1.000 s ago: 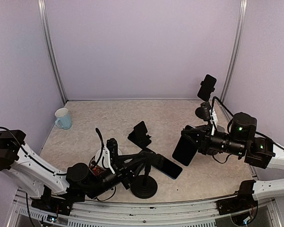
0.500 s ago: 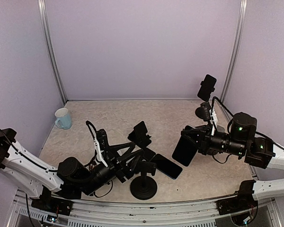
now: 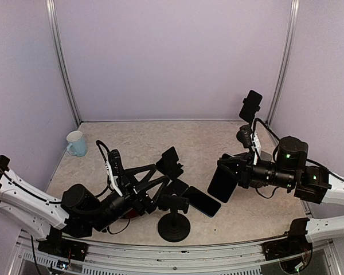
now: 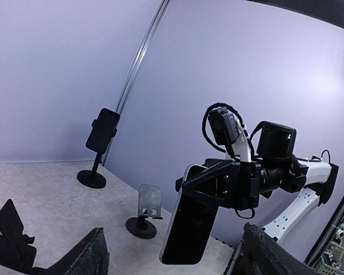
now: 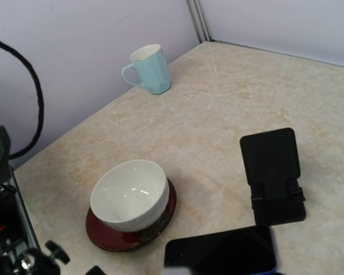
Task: Place the phone on the phone stand
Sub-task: Hold the phone stand at the corner of the board.
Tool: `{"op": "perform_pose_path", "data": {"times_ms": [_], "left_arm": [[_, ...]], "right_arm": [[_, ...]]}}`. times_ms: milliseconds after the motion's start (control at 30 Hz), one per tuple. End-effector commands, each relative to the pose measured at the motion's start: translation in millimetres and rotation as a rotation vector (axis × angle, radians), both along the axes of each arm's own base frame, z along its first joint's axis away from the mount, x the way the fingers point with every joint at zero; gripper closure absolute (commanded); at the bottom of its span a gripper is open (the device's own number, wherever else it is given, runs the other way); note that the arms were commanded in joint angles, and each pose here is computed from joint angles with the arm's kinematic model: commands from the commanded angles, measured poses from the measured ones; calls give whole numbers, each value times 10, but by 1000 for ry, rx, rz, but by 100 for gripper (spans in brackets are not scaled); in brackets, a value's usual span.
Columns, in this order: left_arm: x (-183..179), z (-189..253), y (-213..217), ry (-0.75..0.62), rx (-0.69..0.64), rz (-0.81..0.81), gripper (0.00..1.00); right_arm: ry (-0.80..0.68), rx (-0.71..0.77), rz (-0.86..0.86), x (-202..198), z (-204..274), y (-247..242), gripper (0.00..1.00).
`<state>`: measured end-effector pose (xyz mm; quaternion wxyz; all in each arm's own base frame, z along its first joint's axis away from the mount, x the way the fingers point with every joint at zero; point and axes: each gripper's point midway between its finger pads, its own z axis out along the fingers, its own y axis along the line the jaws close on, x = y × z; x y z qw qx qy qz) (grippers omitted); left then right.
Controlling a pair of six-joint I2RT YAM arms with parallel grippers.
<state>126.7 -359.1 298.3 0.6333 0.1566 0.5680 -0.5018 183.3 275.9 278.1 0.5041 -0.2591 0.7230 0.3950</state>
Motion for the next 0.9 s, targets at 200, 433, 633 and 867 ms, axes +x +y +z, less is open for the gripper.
{"op": "perform_pose_path", "data": {"times_ms": [200,433,633,867], "left_arm": [[22,-17,89,-14,-1,-48,6],[-29,34,79,-42,1,-79,1],[-75,74,125,-82,91,-216,1],[-94,-167,239,-30,212,-395,1]], "right_arm": [[-45,84,-20,-22,307,-111,100],[-42,80,-10,-17,295,-73,100],[-51,60,79,-105,340,58,100],[-72,24,167,-158,332,217,100]]}}
